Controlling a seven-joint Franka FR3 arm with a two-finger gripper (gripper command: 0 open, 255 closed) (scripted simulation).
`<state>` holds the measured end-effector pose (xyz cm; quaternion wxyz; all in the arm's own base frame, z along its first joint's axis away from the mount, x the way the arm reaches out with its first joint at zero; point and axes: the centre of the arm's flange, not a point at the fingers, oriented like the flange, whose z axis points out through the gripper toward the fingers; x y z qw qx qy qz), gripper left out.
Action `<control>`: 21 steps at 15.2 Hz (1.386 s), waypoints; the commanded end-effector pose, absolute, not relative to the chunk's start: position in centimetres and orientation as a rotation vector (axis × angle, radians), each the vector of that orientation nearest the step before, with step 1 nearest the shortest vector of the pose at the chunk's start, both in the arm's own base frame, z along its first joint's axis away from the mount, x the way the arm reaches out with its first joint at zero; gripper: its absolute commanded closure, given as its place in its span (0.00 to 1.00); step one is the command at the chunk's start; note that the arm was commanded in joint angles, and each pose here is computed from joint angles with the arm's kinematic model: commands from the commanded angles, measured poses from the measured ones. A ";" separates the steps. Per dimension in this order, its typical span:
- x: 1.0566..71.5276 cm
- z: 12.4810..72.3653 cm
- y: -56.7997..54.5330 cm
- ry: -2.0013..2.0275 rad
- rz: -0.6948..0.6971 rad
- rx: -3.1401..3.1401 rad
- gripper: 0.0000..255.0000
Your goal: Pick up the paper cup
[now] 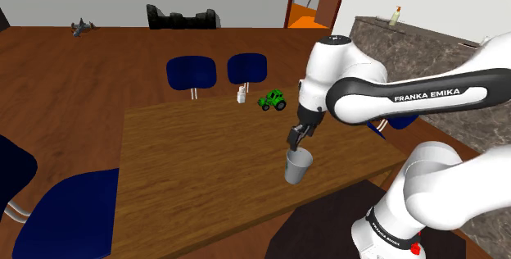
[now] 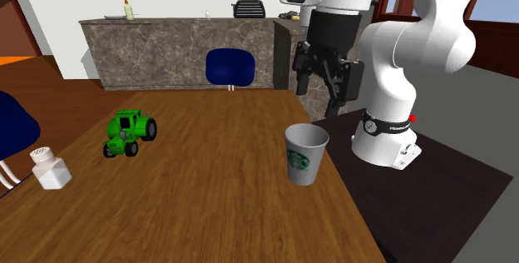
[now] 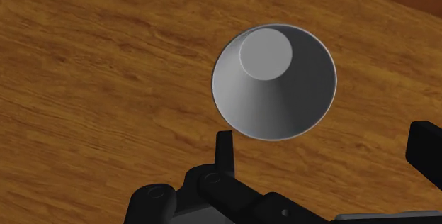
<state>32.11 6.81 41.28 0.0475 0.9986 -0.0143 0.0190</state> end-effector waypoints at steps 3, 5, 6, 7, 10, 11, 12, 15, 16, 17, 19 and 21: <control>32.4 36.2 8.6 -0.045 0.026 3.032 0.00; 32.5 34.4 9.3 -0.045 0.014 3.027 0.00; 32.5 33.9 9.3 -0.045 0.014 3.027 0.00; 32.5 33.4 9.3 -0.045 0.014 3.027 0.00; 32.5 31.8 9.3 -0.045 0.014 3.027 0.00; 32.5 31.3 9.3 -0.045 0.014 3.027 0.00; 32.5 30.7 9.3 -0.045 0.014 3.027 0.00; 32.4 30.4 9.3 -0.045 0.014 3.027 1.00; 32.4 30.4 9.3 -0.045 0.014 3.027 1.00; 32.4 30.4 9.3 -0.045 0.014 3.027 1.00; 32.4 30.4 9.3 -0.045 0.014 3.027 1.00; 32.4 30.4 9.3 -0.045 0.014 3.027 1.00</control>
